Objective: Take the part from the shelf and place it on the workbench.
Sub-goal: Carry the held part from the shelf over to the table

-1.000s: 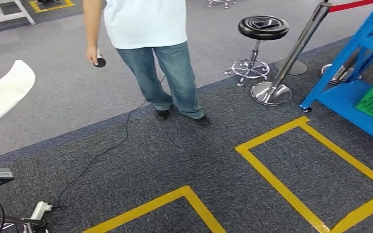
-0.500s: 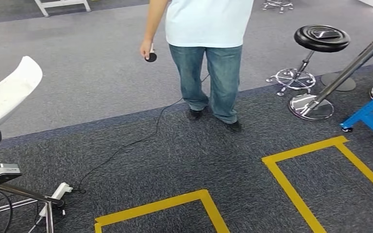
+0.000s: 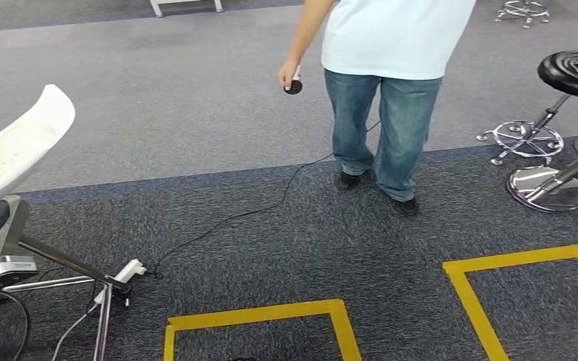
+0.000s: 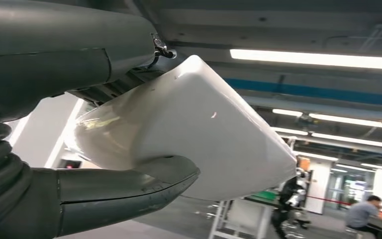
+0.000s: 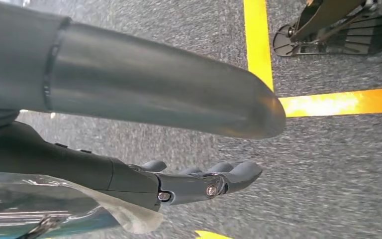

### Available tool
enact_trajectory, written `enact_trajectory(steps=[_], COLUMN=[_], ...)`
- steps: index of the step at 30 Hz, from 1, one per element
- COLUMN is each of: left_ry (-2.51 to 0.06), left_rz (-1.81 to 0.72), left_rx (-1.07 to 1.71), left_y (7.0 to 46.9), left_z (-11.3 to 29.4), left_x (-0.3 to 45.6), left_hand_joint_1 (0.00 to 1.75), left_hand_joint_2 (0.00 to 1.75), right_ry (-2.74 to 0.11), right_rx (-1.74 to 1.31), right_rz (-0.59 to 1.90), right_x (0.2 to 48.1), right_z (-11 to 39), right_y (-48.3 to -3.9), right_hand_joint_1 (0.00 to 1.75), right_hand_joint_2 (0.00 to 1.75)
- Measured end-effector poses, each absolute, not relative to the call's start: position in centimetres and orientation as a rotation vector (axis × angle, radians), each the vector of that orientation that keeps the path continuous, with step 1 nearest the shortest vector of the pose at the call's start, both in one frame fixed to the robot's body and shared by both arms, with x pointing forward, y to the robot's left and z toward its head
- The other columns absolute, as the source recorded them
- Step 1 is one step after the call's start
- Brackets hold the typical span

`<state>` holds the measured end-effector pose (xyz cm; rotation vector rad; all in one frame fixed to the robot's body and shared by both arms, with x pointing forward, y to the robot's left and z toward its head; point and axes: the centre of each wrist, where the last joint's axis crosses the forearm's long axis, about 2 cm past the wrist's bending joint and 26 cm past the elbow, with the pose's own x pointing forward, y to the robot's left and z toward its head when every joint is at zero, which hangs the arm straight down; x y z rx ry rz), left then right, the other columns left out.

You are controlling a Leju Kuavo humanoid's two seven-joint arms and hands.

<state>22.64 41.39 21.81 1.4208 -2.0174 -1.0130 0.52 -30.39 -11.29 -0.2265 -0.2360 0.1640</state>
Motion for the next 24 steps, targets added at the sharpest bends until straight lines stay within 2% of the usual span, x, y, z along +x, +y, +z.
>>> enact_trajectory(steps=[24], left_ry=[-2.026], left_rz=[-0.994], left_rx=[1.42], left_y=[41.45], left_z=[21.85], left_x=[22.6], left_hand_joint_1=[1.75], left_hand_joint_2=[1.75], right_ry=[-0.251], right_rx=[-0.227], right_rz=[0.156], right_x=[1.01], right_z=[-11.26], right_y=[-30.33], right_hand_joint_1=[0.0], right_hand_joint_2=[0.0])
